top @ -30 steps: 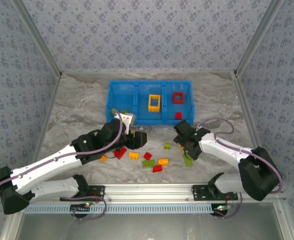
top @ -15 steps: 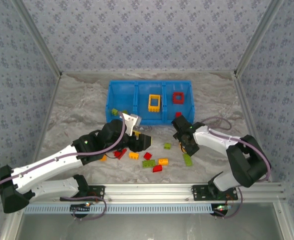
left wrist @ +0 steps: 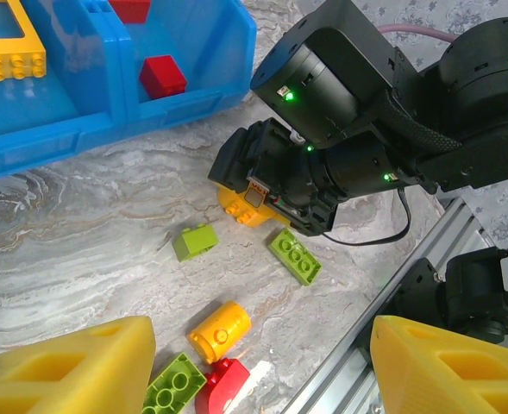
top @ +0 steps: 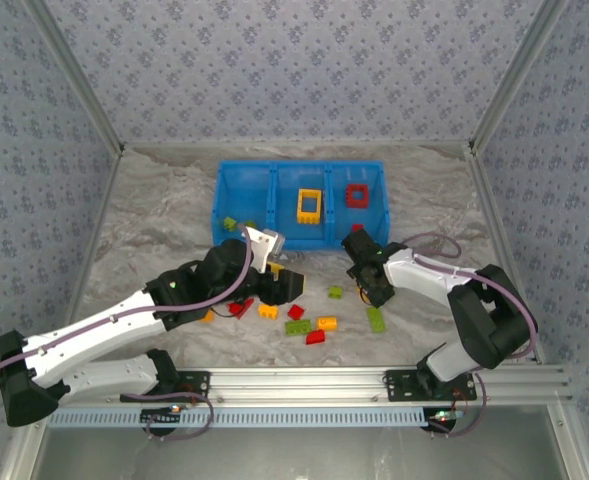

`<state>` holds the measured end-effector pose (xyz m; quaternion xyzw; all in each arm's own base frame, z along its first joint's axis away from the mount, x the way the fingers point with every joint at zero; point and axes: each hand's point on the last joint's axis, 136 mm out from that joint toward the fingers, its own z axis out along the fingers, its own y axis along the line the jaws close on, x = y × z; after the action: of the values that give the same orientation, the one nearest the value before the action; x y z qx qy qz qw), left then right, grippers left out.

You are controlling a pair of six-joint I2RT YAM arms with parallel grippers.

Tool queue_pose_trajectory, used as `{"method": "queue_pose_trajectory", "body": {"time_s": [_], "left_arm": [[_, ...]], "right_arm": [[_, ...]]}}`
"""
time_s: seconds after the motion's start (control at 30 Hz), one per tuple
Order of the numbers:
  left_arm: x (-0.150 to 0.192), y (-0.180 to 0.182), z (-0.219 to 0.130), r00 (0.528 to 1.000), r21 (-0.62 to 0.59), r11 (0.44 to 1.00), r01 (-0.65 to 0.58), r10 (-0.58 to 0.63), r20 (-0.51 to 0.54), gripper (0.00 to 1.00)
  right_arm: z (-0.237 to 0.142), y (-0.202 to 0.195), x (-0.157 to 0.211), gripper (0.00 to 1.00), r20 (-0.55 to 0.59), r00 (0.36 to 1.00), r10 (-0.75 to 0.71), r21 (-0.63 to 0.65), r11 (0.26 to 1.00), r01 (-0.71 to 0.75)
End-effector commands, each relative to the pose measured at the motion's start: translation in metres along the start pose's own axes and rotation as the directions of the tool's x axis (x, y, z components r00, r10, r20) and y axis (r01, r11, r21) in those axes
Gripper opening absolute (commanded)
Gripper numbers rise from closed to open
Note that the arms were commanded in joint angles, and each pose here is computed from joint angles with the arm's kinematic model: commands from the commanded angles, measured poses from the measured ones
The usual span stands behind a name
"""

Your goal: Sort the legos into containers by color

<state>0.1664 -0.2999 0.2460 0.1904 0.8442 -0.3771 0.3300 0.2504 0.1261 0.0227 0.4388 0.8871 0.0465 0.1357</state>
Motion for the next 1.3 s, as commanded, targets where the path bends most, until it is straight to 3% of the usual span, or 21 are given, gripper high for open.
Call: {"method": "queue_pose_trajectory", "body": {"time_s": [0.0,0.23,0.37,0.5,0.63,0.7,0.83,1.07,1.27], "left_arm": [[-0.007,-0.009,-0.005,1.0,0.027,0.999,-0.02,0.02,0.022,0.67],[-0.012,0.013,-0.014,0.998,-0.096,0.995,0.007,-0.002,0.056,0.67],[-0.026,0.026,-0.032,0.992,-0.185,0.982,0.036,-0.013,0.122,0.67],[-0.039,0.036,-0.048,0.986,-0.266,0.963,0.052,-0.008,0.165,0.67],[-0.05,0.042,-0.06,0.979,-0.323,0.944,0.067,0.0,0.205,0.67],[-0.056,0.049,-0.067,0.973,-0.364,0.927,0.089,-0.004,0.229,0.67],[-0.065,0.055,-0.079,0.958,-0.392,0.91,0.136,-0.019,0.287,0.67],[-0.068,0.055,-0.084,0.95,-0.389,0.911,0.136,-0.009,0.311,0.67],[-0.065,0.056,-0.081,0.953,-0.382,0.913,0.14,-0.019,0.302,0.67]], "right_arm": [[0.002,-0.001,-0.001,0.65,0.004,1.0,0.013,0.016,1.0,-0.013],[-0.044,0.022,-0.014,0.6,0.144,0.979,-0.143,-0.031,0.988,0.149],[-0.088,0.048,-0.013,0.57,0.275,0.917,-0.288,-0.085,0.943,0.321],[-0.123,0.097,0.006,0.56,0.366,0.815,-0.45,-0.174,0.827,0.535],[-0.14,0.153,0.022,0.55,0.393,0.705,-0.591,-0.17,0.706,0.687],[-0.129,0.176,0.029,0.54,0.382,0.644,-0.663,-0.127,0.653,0.747],[-0.101,0.201,0.028,0.52,0.334,0.586,-0.738,-0.032,0.612,0.79],[-0.056,0.234,0.021,0.51,0.288,0.548,-0.785,0.033,0.58,0.814],[-0.023,0.232,0.014,0.51,0.221,0.549,-0.806,0.121,0.581,0.805]]}}
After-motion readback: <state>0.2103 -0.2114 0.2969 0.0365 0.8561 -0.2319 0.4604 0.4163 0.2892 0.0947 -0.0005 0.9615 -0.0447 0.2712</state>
